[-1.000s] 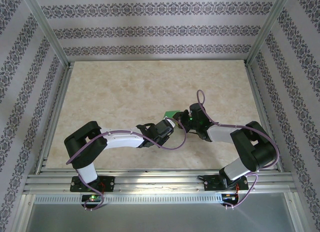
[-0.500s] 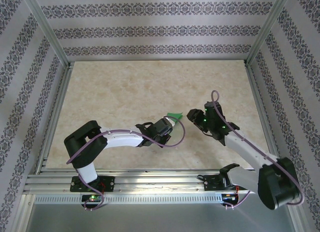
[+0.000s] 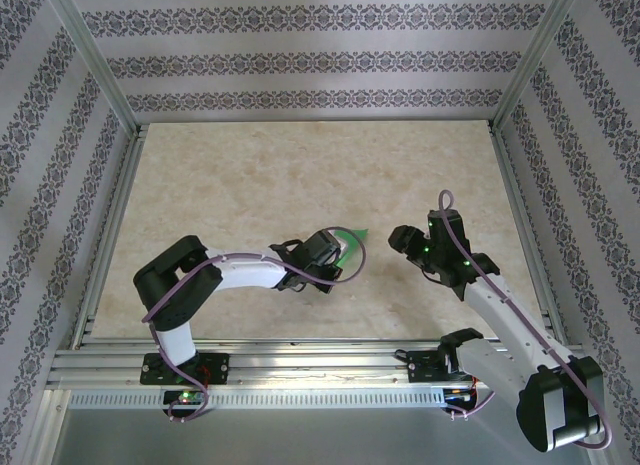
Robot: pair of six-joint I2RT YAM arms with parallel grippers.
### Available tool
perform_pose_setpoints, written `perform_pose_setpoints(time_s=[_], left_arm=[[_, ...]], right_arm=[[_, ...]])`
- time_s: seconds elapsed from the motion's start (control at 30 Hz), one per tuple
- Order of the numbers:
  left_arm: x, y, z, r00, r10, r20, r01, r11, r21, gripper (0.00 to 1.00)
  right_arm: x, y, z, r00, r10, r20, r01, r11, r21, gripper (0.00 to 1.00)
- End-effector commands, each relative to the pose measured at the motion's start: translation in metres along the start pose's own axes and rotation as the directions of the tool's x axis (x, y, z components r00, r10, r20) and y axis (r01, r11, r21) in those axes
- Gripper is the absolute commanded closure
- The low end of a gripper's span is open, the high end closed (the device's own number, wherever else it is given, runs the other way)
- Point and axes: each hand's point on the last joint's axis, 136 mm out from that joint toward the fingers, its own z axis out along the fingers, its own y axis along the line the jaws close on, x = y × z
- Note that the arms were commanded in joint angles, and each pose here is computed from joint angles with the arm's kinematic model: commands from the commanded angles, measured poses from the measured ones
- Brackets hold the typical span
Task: Fold a paper plane with a square sheet of paper (pick it up from the middle)
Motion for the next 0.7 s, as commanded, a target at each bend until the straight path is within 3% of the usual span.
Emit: perform_pose_setpoints(time_s=[0.0, 0.23, 0.5, 0.67], left_arm=[[0.003, -0.005, 0.004, 0.997, -0.075, -0.018, 0.077, 0.992, 0.099, 1.00], [0.000, -0.011, 0.008, 0.979, -0.198, -0.052, 0.205, 0.944, 0.258, 1.00], [0.004, -0.012, 0.014, 0.950, -0.297, -0.095, 0.311, 0.879, 0.362, 1.00], [0.004, -0.012, 0.014, 0.933, -0.338, -0.122, 0.357, 0.841, 0.405, 1.00]], right_arm=[[0.005, 0.026, 0.000, 0.996, -0.070, -0.048, 0.062, 0.986, -0.152, 0.42], [0.031, 0.059, 0.019, 0.977, -0.081, -0.197, -0.004, 0.917, -0.400, 0.51], [0.057, 0.063, 0.044, 0.944, -0.131, -0.304, -0.009, 0.909, -0.417, 0.70], [0.067, 0.073, 0.054, 0.925, -0.173, -0.338, 0.007, 0.897, -0.442, 0.74]])
